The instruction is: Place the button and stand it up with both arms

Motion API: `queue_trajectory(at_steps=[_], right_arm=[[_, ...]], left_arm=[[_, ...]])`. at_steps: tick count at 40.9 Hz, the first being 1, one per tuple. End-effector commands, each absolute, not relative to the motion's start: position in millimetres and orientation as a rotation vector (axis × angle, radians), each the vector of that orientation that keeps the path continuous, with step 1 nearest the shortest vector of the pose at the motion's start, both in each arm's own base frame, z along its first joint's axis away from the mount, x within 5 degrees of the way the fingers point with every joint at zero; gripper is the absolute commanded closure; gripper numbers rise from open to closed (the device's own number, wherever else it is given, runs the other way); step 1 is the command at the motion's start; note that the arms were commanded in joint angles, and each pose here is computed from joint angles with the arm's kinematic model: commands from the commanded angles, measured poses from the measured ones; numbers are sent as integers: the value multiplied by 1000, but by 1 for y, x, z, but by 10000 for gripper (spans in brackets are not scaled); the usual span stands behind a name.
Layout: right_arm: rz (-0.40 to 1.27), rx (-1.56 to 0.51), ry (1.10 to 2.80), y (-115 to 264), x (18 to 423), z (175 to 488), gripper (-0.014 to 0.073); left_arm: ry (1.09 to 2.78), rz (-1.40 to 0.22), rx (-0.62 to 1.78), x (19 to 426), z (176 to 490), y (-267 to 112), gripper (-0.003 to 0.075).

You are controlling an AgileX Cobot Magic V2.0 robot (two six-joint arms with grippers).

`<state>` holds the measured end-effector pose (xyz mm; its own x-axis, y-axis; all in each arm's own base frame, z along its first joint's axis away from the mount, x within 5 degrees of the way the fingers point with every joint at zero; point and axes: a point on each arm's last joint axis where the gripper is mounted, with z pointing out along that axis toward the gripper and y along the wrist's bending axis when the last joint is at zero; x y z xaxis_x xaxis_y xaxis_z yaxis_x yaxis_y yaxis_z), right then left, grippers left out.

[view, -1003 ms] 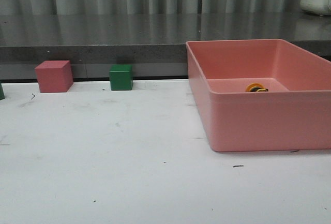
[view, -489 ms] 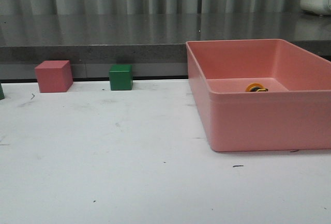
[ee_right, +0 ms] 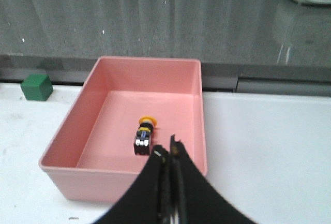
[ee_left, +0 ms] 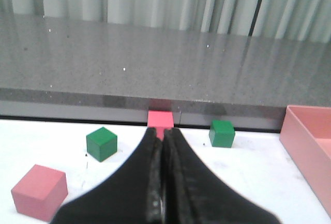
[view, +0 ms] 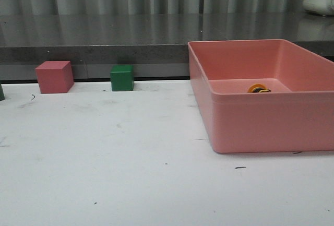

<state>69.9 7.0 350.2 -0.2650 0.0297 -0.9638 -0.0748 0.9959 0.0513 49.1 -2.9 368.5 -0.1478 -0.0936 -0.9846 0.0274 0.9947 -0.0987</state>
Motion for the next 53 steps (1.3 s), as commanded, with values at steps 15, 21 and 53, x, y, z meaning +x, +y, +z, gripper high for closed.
queue_trajectory(at_steps=[15, 21, 53], right_arm=[[82, -32, 1901, 7, 101, 352, 651], [82, -32, 1936, 8, 107, 348, 464], [83, -35, 2006, 8, 110, 343, -29]], left_arm=[[1742, -114, -61, 66, 366, -3, 739], [1739, -105, -57, 67, 366, -3, 618], [1852, -264, 222, 99, 384, -30, 185]])
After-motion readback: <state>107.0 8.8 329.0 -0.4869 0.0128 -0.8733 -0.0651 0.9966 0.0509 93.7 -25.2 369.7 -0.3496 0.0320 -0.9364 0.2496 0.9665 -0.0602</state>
